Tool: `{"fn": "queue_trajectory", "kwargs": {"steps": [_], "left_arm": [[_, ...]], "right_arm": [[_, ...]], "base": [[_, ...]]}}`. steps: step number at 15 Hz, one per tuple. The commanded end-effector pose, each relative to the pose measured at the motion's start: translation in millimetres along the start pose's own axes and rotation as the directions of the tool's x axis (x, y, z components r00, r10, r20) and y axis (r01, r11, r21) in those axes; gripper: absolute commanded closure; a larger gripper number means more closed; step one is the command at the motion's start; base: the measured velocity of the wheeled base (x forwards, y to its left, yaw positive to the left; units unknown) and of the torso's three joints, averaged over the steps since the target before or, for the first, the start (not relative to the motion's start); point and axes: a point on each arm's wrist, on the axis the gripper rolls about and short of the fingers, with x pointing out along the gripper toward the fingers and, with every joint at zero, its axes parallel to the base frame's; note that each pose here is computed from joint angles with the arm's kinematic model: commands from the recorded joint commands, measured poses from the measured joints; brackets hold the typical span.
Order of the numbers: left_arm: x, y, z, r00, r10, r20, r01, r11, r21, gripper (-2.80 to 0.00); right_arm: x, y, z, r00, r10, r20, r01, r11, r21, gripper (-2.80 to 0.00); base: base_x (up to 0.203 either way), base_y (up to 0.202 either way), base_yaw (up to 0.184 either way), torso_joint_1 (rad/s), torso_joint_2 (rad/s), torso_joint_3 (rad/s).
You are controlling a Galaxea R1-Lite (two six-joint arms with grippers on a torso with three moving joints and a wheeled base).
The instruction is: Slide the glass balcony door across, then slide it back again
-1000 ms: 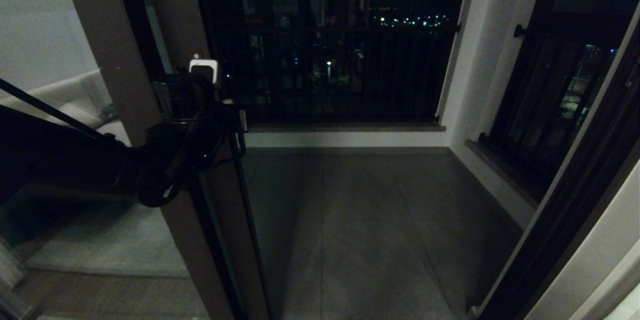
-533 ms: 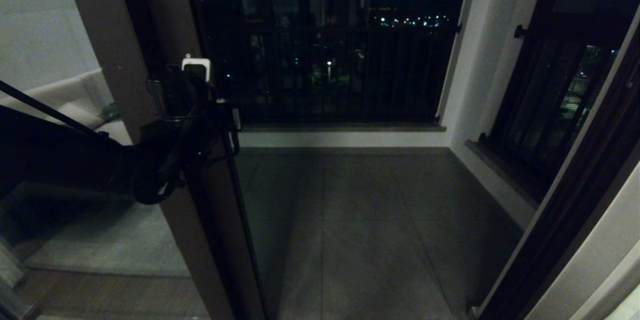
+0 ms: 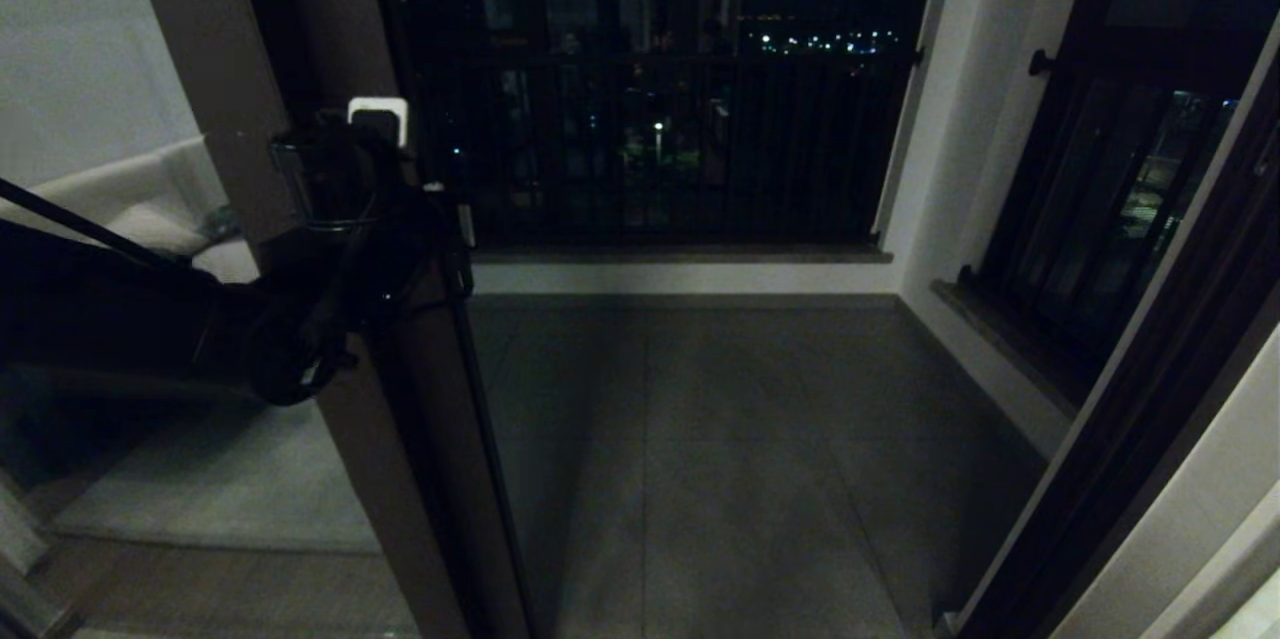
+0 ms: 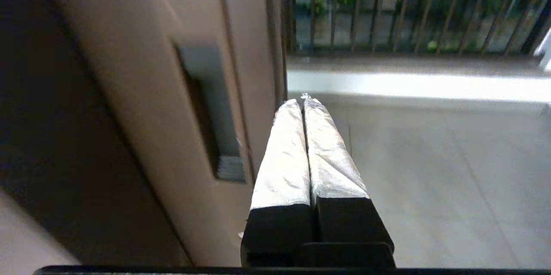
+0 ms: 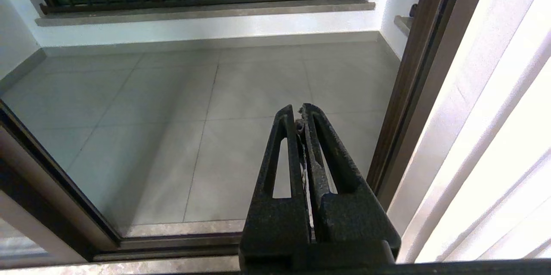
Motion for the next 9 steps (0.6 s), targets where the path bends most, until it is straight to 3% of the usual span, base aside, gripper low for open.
{"fn": "queue_trajectory", "kwargs": {"steps": [1,5,9], "left_arm": [[-14,2.9,20,0.999,-0.008,0.052,0.008,1.000,-0.006,0.00],[-58,13.3,36,0.996,-0.040,0.078,0.040,0.999,0.012,0.00],[-130,51.0,46,0.994,-0.052,0.100,0.050,0.999,0.018,0.00]], "right_arm": [[0,0,0,1.000,-0.001,-0.002,0.001,1.000,0.000,0.00],[0,0,0,1.000,0.000,-0.002,0.000,1.000,0.001,0.00],[0,0,0,1.000,0.000,-0.002,0.000,1.000,0.001,0.00]], "base": [[0.000,0.000,0.000,0.000,0.00,0.000],[0.000,0.000,0.000,0.000,0.00,0.000],[0.000,0.000,0.000,0.000,0.00,0.000]]}}
